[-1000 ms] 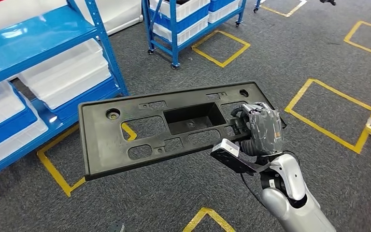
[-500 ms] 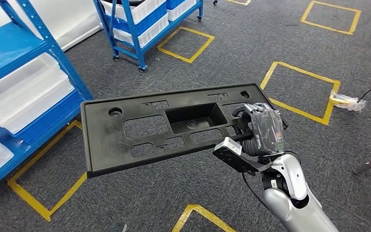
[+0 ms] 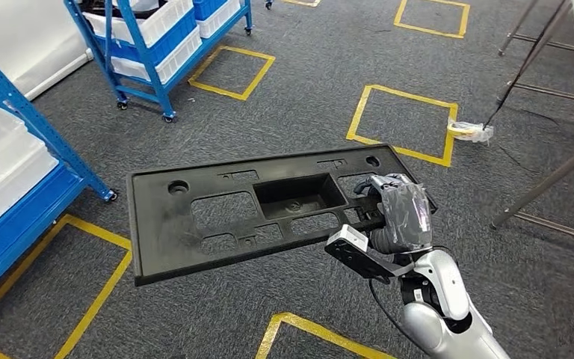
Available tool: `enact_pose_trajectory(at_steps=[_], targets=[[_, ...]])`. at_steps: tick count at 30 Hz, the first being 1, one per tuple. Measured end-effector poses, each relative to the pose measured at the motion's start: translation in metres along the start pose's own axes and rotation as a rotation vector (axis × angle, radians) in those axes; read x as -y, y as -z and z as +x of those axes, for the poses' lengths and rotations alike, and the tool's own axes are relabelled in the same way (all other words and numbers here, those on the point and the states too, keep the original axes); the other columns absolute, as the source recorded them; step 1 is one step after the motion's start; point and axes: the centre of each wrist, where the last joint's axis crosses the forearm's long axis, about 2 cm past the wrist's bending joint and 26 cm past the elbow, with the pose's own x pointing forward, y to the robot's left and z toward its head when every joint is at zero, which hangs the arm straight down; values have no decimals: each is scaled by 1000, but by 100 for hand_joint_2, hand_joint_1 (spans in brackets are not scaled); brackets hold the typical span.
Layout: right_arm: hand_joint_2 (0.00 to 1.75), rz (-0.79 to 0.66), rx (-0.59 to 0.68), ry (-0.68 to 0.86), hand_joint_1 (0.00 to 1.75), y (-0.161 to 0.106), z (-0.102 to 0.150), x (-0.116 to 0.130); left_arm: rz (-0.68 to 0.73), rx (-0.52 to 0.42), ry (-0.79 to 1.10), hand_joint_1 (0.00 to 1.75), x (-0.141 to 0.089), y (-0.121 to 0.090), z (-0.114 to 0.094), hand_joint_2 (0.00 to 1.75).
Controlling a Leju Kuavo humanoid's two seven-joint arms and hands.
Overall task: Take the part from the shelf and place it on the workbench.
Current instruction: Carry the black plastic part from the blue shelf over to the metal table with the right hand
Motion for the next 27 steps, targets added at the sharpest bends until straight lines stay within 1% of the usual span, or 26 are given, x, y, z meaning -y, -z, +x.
enact_pose_trajectory(at_steps=[5, 12, 18, 22, 25, 27], targets=[[175, -7, 8, -44, 175, 4, 9, 1, 15, 30, -18, 0, 0, 0, 3, 175], [175, -34, 21, -43, 175, 8, 17, 5, 43, 42, -40, 0, 3, 0, 4, 175], [175, -37, 24, -43, 175, 5, 19, 7, 73, 35, -63, 0, 14, -2, 2, 175], [175, -40, 23, -39, 175, 5, 21, 9, 74, 24, -59, 0, 14, -2, 2, 175], [175, -18, 8, -20, 175, -1, 20, 6, 71, 1, -46, 0, 14, -2, 3, 175], [175, -11, 8, -15, 175, -5, 19, 5, 51, -13, -33, 0, 12, -2, 0, 175]])
